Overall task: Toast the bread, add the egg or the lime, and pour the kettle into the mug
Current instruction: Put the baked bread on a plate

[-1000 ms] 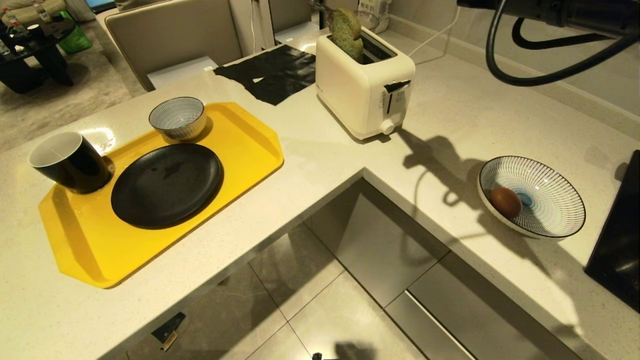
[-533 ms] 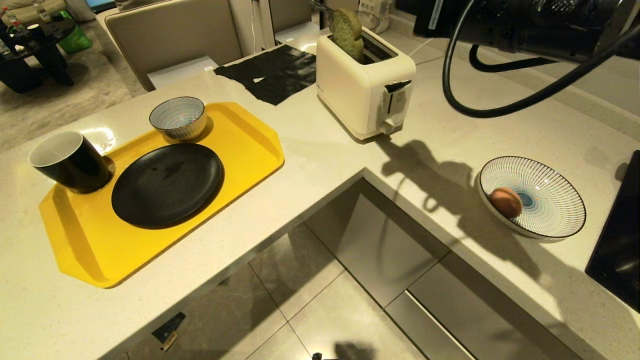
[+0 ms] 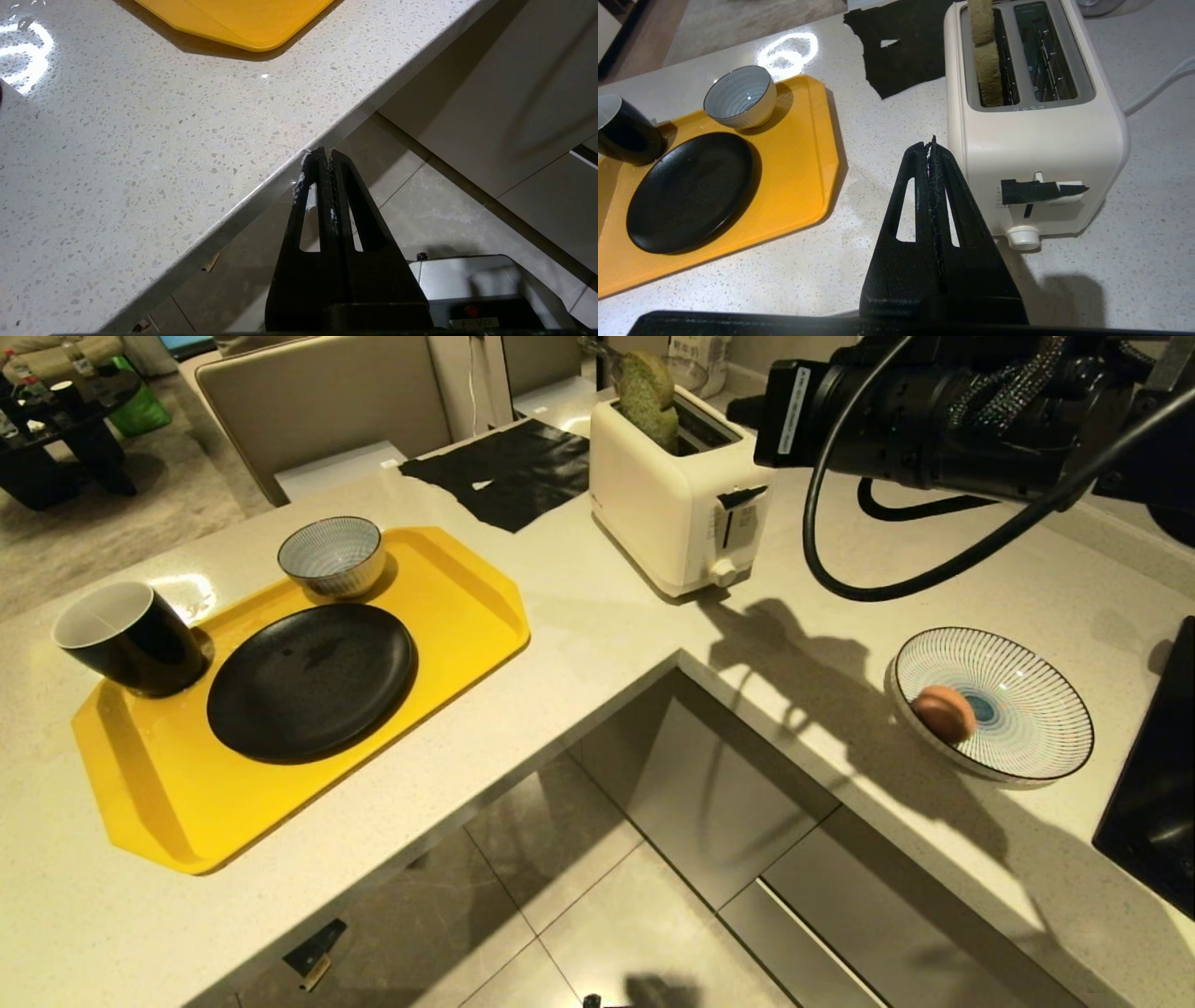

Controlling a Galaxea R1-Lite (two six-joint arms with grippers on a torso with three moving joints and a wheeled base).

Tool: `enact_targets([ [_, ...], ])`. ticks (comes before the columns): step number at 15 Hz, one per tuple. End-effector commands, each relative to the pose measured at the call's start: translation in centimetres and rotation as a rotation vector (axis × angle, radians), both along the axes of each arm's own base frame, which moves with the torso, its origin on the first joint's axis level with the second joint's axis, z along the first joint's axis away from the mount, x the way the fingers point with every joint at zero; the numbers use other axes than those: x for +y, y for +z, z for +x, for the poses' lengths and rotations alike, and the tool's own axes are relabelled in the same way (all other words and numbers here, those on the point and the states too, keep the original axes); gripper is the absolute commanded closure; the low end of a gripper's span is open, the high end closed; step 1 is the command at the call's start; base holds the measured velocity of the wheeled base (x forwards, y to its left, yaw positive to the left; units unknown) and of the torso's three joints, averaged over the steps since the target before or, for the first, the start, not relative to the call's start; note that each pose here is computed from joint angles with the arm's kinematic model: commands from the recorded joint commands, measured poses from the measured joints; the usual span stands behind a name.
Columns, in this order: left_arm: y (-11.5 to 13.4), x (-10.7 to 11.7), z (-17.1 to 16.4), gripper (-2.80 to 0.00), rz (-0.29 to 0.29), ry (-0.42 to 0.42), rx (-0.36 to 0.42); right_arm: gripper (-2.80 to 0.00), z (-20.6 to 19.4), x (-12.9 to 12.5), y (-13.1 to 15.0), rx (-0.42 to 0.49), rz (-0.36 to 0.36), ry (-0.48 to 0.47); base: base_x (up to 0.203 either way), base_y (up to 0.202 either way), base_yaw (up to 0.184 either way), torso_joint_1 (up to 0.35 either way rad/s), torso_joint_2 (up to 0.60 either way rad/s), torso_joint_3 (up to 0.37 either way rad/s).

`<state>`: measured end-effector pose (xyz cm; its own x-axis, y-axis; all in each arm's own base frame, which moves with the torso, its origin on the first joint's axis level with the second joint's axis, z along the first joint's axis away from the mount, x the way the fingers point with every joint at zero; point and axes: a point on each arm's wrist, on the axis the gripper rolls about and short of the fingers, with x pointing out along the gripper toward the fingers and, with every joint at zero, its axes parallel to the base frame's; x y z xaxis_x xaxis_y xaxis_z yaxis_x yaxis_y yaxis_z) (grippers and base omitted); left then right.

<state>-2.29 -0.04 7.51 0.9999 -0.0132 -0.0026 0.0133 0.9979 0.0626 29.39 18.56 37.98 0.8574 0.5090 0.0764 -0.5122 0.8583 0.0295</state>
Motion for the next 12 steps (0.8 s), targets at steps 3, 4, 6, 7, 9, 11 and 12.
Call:
enact_targets([
  [3, 0.0, 0.0, 0.0, 0.0, 0.008, -0.002, 0.002, 0.0, -0.4, -0.2, -0.4, 0.018, -0.007, 0.0, 0.0, 0.0, 0.0, 0.0, 0.0, 0.0],
  [4, 0.0, 0.0, 0.0, 0.0, 0.004, -0.004, 0.001, 0.0, -0.4, -0.2, -0.7, 0.028, -0.014, 0.0, 0.0, 0.0, 0.0, 0.0, 0.0, 0.0],
  [6, 0.0, 0.0, 0.0, 0.0, 0.005, -0.002, 0.002, 0.0, -0.5, -0.3, -1.2, 0.045, -0.024, 0.0, 0.0, 0.0, 0.0, 0.0, 0.0, 0.0],
  [7, 0.0, 0.0, 0.0, 0.0, 0.008, -0.004, 0.002, 0.0, -0.9, -0.5, -1.1, 0.046, -0.025, 0.001, 0.0, 0.0, 0.0, 0.0, 0.0, 0.0],
  [9, 0.0, 0.0, 0.0, 0.0, -0.003, 0.001, 0.002, 0.0, -1.3, -0.7, -0.8, 0.038, -0.02, 0.003, 0.0, 0.0, 0.0, 0.0, 0.0, 0.0],
  [11, 0.0, 0.0, 0.0, 0.0, -0.009, 0.004, 0.001, 0.0, -1.3, -0.6, -0.7, 0.035, -0.018, 0.003, 0.0, 0.0, 0.0, 0.0, 0.0, 0.0],
  [12, 0.0, 0.0, 0.0, 0.0, -0.02, 0.006, 0.001, 0.0, -1.3, -0.6, -0.7, 0.036, -0.019, 0.003, 0.0, 0.0, 0.0, 0.0, 0.0, 0.0],
])
